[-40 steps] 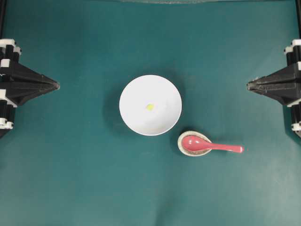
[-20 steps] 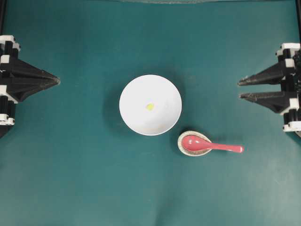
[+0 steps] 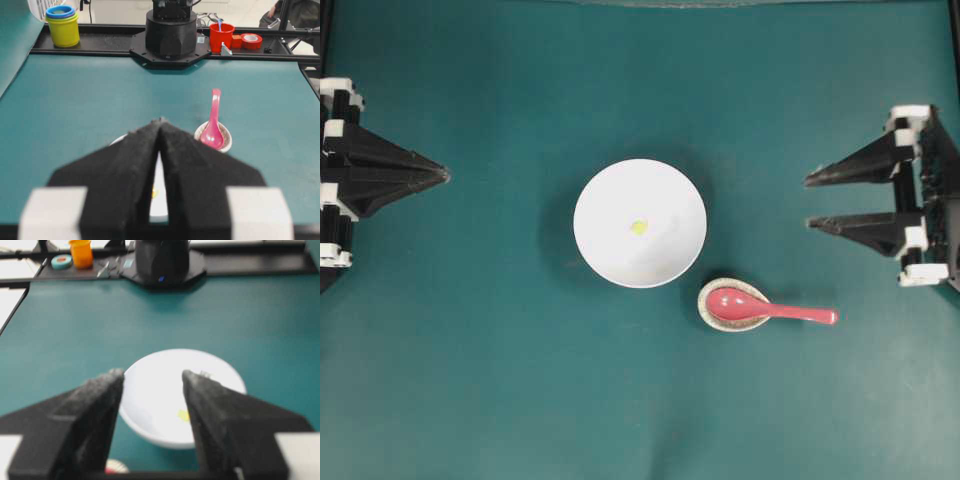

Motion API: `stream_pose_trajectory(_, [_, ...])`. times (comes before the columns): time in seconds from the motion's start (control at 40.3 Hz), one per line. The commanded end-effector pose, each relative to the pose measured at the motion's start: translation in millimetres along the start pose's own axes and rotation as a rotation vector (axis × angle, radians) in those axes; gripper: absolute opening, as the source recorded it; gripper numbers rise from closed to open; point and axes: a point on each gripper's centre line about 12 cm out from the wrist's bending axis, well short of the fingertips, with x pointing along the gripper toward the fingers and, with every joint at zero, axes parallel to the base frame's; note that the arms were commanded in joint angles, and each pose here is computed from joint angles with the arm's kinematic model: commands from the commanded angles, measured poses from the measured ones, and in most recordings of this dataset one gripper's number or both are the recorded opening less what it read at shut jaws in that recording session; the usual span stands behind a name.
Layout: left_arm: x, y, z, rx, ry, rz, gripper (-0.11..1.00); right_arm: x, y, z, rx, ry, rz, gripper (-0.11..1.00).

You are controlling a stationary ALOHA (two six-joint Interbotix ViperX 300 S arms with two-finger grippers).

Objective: Scoop the yellow hexagonal prism block from the bowl with a spoon using the right arm.
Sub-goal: 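Move the right gripper toward the pink spoon handle in the spoon rest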

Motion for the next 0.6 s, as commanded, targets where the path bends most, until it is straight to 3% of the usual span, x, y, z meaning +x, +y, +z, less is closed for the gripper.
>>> stream_pose_trajectory(0.0, [3,1,10,0.003,-0.023,0.003,0.05,7,4,-3,0.016,0.004,0.016,0.55])
stream_pose_trajectory(0.571, [3,1,8,0.003,-0.018,0.003,0.05,39,30,-78,0.113,0.187,0.081,0.55])
